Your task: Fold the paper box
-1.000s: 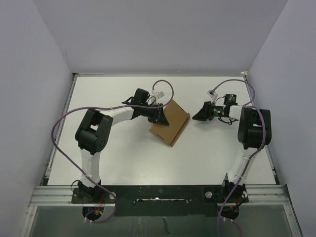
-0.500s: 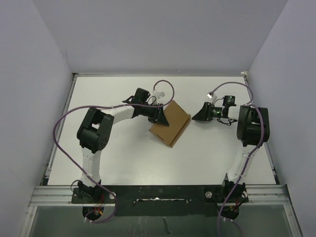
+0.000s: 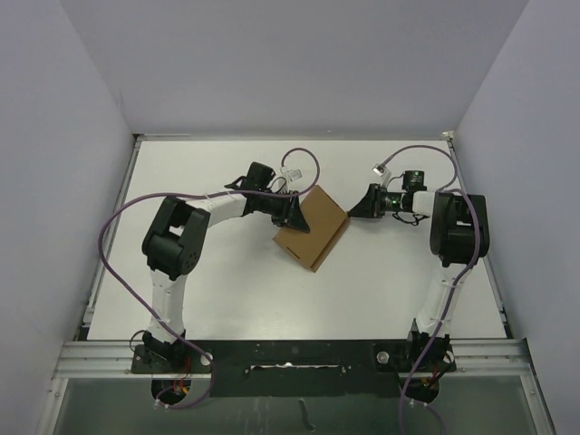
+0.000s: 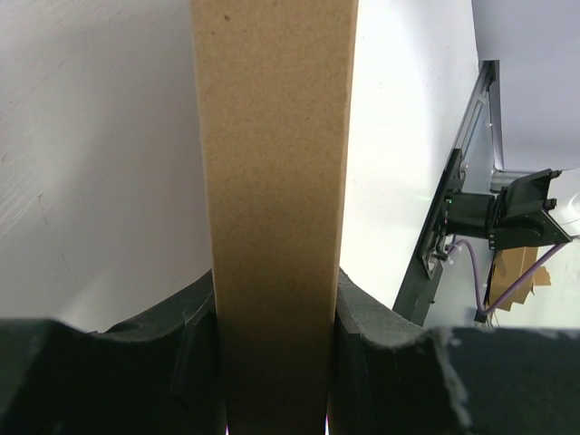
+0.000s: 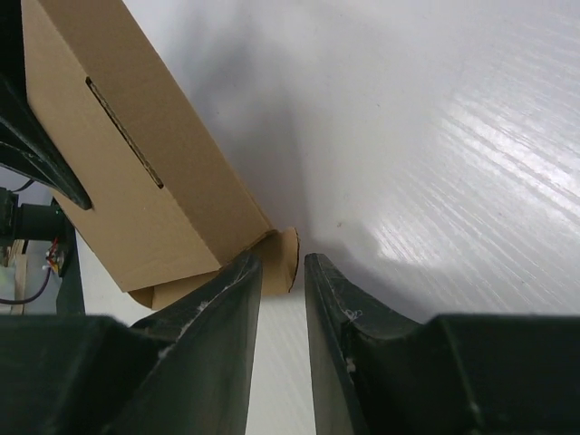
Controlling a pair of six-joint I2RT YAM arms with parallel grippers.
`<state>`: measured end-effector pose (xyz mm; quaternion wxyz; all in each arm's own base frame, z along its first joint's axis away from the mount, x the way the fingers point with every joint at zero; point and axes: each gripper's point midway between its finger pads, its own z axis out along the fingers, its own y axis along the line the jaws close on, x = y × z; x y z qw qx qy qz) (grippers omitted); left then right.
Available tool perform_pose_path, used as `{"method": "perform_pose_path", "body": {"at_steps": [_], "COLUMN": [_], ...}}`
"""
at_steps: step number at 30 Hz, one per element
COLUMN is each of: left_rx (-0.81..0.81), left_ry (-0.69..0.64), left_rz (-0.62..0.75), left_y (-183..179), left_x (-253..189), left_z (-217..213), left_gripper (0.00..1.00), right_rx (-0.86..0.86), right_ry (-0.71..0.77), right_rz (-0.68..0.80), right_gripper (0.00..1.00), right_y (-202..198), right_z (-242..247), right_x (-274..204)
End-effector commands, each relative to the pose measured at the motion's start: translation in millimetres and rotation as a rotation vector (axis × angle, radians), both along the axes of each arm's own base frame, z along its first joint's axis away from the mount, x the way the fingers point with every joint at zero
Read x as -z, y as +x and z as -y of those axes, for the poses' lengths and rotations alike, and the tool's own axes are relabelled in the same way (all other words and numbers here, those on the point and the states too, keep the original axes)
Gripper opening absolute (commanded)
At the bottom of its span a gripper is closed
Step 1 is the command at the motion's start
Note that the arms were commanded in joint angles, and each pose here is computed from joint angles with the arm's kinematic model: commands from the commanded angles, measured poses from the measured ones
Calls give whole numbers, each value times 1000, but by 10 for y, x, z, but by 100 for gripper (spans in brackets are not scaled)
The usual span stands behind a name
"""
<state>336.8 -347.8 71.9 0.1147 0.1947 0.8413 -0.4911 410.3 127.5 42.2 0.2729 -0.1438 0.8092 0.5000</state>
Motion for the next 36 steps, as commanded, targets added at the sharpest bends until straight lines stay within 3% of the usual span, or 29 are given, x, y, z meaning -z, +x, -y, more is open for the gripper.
{"method": "perform_pose_path", "body": {"at_steps": [1,10,19,22,27,32,36], "left_rx": [22,21,24,24,15,5,0], "left_ry": [26,28,24,24,25,16,9], "left_rz": [22,19,10,8,1,-9,-15], "left_y": [53,57,58,59,76,101,105], "left_x": [180,187,208,219,231,235,238], "left_z": [-15,-25,-40,-42,-68,-85,-87], "left_gripper": [12,12,12,12,12,12,12], "right_rx": [-29,-54,-82,-101,-112,-131,-147], "right_ry": [16,15,-7,-15,-41,-80,-112], "right_rz": [48,44,58,67,89,122,152], "right_gripper": [26,20,20,13,11,0,0], "right_y": [89,50,13,-11,-50,-88,-106], "right_z": [-43,-77,-106,-149,-143,-155,-199], "right_x": [-98,-97,-107,-118,-134,-153,-177]}}
